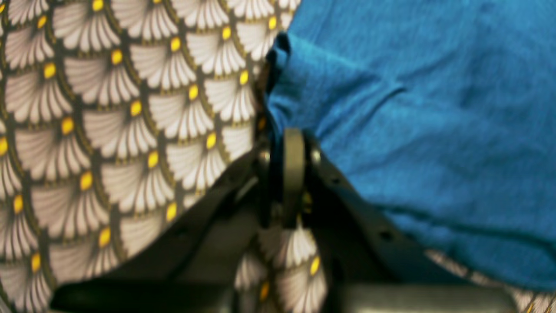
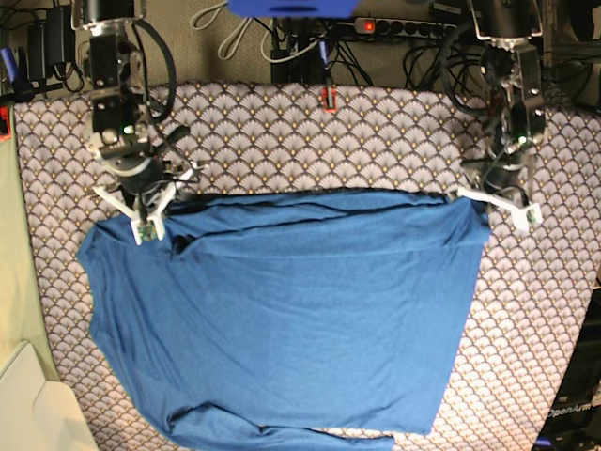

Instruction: Fold the T-shirt properly

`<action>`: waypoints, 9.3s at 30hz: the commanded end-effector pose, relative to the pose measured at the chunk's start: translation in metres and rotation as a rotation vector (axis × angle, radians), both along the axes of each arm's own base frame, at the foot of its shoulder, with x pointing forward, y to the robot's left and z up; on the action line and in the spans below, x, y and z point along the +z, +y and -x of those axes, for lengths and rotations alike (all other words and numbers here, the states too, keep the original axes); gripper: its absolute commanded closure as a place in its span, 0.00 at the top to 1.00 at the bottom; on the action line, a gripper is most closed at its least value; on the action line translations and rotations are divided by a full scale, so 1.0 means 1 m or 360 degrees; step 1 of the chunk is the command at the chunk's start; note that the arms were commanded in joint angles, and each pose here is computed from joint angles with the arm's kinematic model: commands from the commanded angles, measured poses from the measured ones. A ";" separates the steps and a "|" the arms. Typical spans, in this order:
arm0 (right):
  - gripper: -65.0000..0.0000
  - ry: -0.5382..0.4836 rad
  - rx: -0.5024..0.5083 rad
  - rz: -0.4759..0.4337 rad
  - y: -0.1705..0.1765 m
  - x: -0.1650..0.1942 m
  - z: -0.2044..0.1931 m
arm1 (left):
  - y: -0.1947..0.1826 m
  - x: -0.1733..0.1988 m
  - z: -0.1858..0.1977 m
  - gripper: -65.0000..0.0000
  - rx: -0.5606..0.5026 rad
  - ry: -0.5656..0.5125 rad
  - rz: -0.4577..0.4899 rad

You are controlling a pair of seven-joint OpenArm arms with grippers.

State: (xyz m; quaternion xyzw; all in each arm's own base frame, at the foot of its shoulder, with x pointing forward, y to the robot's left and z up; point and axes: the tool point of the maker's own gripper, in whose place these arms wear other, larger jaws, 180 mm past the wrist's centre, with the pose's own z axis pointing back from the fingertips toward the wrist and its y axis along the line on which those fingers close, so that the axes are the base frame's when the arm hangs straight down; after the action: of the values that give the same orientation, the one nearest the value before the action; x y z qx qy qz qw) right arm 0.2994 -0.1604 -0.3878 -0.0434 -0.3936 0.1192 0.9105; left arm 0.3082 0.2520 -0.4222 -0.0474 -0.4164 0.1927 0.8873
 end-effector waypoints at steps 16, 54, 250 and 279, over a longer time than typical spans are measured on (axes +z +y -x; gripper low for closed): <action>0.00 -0.0049 0.0021 0.0021 -0.004 0.007 0.007 | 0.005 0.025 -0.003 0.01 -0.0060 -0.0035 -0.0058; 0.31 0.0136 0.0120 0.0008 -0.002 -0.034 -0.017 | 0.006 0.027 -0.007 0.01 -0.0055 -0.0054 -0.0061; 0.44 0.0080 0.0049 -0.0071 -0.005 -0.009 0.076 | 0.116 0.033 0.126 0.48 -0.0133 0.0449 -0.0612; 0.44 0.0230 -0.0017 -0.0069 -0.020 -0.036 0.105 | 0.054 0.018 0.083 0.48 -0.0242 0.0319 -0.0440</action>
State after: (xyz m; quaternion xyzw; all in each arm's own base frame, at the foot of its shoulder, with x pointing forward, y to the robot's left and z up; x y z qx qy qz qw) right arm 0.1933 -0.1781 -0.4257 -0.0130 -0.3291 0.1059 0.9382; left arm 0.2153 0.3039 -0.4139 0.0606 -0.3234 0.0736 0.9415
